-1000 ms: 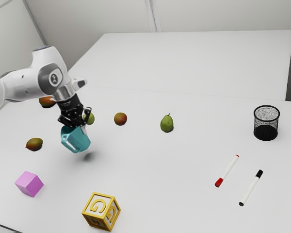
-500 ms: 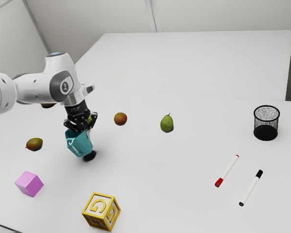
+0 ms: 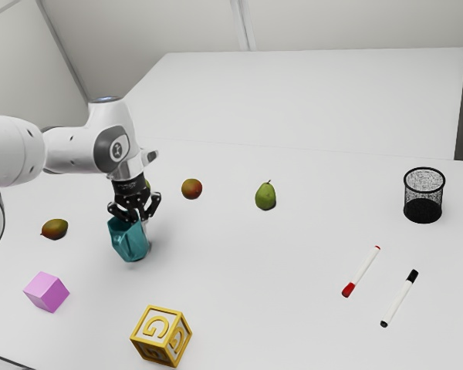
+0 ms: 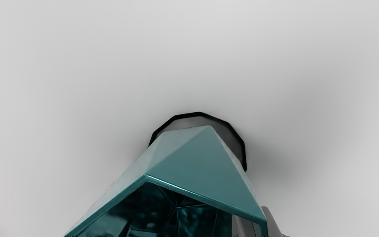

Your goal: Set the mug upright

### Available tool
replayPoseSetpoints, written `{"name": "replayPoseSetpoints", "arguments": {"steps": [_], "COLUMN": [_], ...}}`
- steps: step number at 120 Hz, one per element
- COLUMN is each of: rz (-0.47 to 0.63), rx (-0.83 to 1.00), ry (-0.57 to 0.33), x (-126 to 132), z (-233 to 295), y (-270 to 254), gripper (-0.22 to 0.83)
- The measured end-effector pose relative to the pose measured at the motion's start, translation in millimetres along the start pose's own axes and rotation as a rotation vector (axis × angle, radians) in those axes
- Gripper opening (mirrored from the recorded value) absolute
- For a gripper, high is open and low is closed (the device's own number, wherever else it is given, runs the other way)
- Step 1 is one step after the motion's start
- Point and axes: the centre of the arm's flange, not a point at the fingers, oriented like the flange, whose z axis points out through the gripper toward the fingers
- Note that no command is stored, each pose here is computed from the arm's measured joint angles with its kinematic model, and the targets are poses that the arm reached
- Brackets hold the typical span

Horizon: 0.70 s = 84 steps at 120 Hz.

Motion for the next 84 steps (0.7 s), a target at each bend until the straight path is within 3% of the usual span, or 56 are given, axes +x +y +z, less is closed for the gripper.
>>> {"name": "replayPoseSetpoints", "arguments": {"steps": [21, 35, 56, 84], "rz": [-0.010, -0.014, -0.015, -0.003], "rx": [-0.006, -0.011, -0.023, -0.050], "ry": [0.003, 0.008, 0.027, 0.056], "x": [0.9, 1.6, 3.8, 3.7], "z": [-1.7, -4.6, -15.8, -39.8], "y": [0.6, 1.4, 3.7, 11.4], "gripper": [0.23, 0.39, 0.52, 0.58]}}
